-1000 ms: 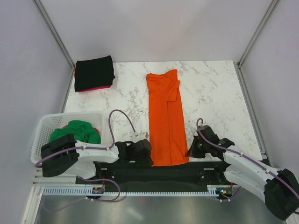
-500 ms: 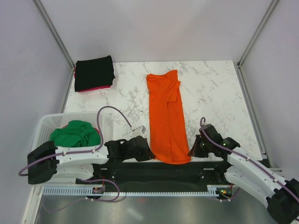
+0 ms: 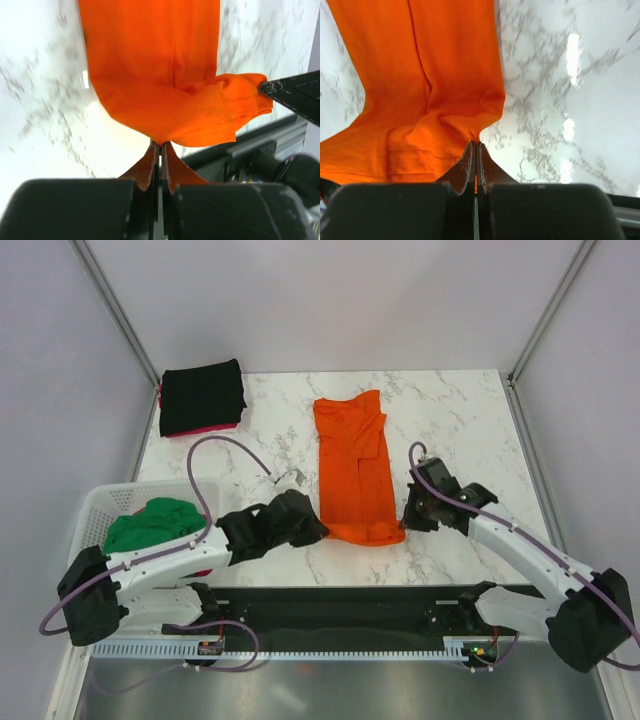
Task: Fold and stack the t-shirts
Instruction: Fold the tshirt
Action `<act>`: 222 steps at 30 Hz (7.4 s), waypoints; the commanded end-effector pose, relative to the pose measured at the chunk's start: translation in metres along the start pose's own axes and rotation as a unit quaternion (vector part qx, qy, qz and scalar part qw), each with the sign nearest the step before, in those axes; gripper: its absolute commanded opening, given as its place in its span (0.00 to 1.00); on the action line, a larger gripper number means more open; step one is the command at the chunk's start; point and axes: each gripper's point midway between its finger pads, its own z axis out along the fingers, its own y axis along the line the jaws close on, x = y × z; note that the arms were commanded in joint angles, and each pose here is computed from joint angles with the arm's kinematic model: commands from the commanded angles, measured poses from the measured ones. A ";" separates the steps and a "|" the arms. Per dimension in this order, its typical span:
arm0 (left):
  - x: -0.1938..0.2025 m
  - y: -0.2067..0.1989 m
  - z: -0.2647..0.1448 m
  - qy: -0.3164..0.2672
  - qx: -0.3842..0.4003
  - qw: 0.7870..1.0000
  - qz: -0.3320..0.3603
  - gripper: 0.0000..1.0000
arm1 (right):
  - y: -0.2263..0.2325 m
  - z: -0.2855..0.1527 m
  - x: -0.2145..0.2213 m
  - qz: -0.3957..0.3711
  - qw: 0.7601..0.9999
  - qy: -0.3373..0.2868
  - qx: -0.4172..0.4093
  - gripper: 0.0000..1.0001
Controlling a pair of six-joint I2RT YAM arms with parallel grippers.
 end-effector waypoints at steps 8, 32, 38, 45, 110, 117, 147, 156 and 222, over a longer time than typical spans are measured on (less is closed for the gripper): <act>-0.094 -0.007 0.031 -0.040 -0.030 0.997 0.054 0.02 | 0.008 0.019 -0.128 -0.035 0.994 -0.089 0.054 0.00; -0.184 0.042 0.153 0.048 -0.069 0.996 0.034 0.36 | 0.027 0.124 -0.210 -0.025 0.996 -0.043 0.072 0.44; -0.259 0.023 0.122 0.023 -0.053 0.998 0.023 0.48 | 0.061 0.076 -0.275 -0.033 0.995 -0.090 0.027 0.89; -0.224 0.045 0.065 0.008 -0.068 0.997 0.035 0.48 | 0.080 0.017 -0.192 -0.063 0.992 -0.099 -0.049 0.88; -0.103 0.030 0.132 0.037 -0.043 0.996 0.066 0.38 | 0.032 0.047 -0.089 -0.081 0.993 -0.055 -0.067 0.74; -0.108 0.024 0.166 0.057 -0.058 0.994 0.070 0.38 | 0.039 0.052 -0.075 -0.090 0.992 -0.029 -0.081 0.73; -0.142 0.017 0.081 0.043 -0.075 0.991 0.106 0.40 | 0.001 0.074 -0.064 -0.053 0.998 -0.025 -0.038 0.74; -0.089 0.023 0.072 0.024 0.006 0.999 0.046 0.41 | -0.020 0.109 -0.063 -0.003 0.997 -0.015 -0.072 0.63; 0.012 -0.036 -0.043 0.037 0.097 0.995 -0.006 0.02 | -0.011 -0.051 -0.003 0.037 0.991 -0.017 -0.130 0.00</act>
